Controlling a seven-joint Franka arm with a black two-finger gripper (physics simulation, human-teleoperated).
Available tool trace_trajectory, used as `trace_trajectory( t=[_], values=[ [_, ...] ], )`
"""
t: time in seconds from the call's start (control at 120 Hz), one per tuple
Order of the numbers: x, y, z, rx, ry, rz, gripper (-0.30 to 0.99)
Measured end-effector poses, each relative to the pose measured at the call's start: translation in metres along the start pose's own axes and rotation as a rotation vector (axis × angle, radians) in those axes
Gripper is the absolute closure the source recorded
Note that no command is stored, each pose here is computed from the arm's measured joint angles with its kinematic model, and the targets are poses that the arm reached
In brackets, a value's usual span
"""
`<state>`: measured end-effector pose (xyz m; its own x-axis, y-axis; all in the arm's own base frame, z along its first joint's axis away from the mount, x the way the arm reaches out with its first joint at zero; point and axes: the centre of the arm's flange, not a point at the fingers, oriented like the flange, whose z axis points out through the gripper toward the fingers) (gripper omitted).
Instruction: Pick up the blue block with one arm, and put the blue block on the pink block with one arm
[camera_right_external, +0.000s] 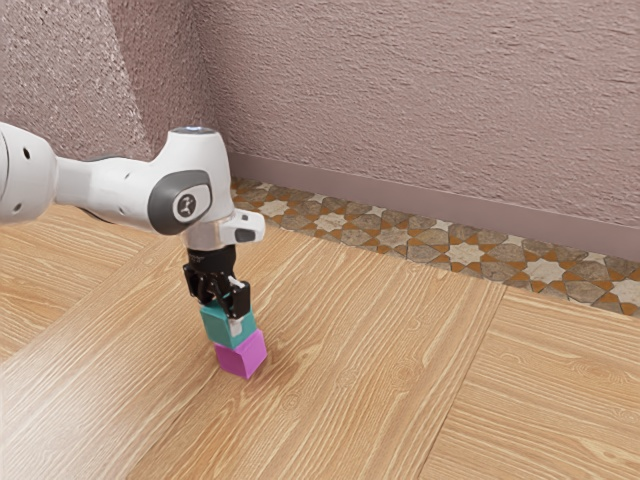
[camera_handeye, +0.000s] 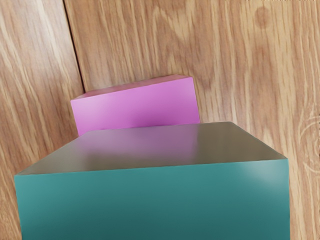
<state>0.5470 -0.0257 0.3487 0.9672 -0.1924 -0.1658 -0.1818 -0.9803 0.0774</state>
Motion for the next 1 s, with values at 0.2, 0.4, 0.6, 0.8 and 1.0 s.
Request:
trace_trajectory(
  t=[0.2,0.4,0.6,0.8,1.0],
  values=[
    [0.000,0.000,0.001,-0.005,-0.002,-0.028,0.29],
    [0.000,-0.008,0.005,-0.008,-0.007,-0.067,0.29],
    [0.001,-0.010,0.009,-0.007,-0.015,-0.085,0.29],
    [0.006,-0.010,0.009,-0.008,-0.013,-0.096,0.29],
    [0.007,-0.005,0.009,-0.008,-0.013,-0.097,0.29]
  ],
)
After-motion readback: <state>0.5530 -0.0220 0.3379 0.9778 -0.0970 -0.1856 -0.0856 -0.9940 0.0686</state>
